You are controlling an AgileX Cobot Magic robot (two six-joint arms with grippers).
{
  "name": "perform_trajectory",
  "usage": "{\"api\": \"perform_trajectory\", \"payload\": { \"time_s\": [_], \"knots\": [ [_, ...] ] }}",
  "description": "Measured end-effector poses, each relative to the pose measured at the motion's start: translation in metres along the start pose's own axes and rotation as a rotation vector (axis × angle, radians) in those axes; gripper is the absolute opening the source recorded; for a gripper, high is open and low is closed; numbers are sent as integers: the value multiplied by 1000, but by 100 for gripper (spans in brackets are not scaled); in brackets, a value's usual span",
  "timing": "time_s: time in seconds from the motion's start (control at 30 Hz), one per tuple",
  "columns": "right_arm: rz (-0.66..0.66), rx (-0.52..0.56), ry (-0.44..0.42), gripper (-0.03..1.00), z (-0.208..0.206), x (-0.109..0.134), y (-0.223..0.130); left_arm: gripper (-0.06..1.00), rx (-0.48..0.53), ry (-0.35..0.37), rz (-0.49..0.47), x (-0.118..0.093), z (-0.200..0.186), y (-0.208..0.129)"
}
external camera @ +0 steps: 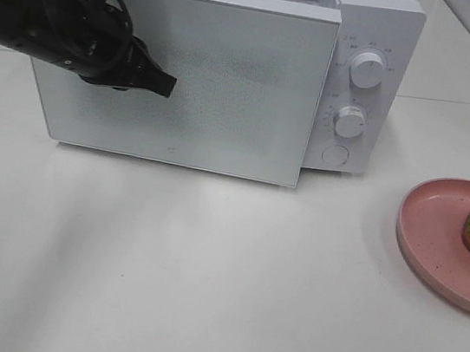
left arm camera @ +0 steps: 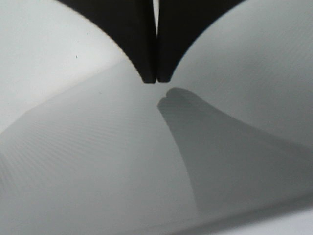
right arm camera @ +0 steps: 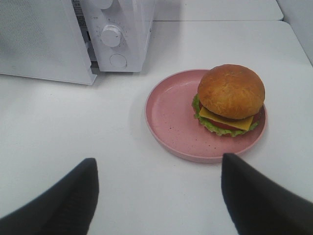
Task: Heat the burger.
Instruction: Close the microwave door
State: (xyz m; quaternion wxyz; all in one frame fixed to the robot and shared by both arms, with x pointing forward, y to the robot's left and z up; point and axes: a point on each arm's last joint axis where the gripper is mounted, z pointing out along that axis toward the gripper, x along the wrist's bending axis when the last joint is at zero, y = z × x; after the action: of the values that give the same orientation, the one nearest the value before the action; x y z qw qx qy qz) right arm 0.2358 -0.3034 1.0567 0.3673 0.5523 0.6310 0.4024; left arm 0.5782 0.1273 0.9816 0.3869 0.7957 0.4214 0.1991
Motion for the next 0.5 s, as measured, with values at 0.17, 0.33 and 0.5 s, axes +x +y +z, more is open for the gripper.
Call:
{"api": "perform_trajectory", "payload": {
  "time_s": [0.17, 0.33, 0.5],
  "knots": [
    [0, 0, 0, 67, 0, 0, 0, 0, -3, -36, 21, -11, 23, 9],
    [0, 0, 0, 67, 0, 0, 0, 0, 5, -108, -32, -28, 44, 15],
    [0, 0, 0, 67, 0, 0, 0, 0, -7, -168, -103, -40, 58, 28]
  ]
}}
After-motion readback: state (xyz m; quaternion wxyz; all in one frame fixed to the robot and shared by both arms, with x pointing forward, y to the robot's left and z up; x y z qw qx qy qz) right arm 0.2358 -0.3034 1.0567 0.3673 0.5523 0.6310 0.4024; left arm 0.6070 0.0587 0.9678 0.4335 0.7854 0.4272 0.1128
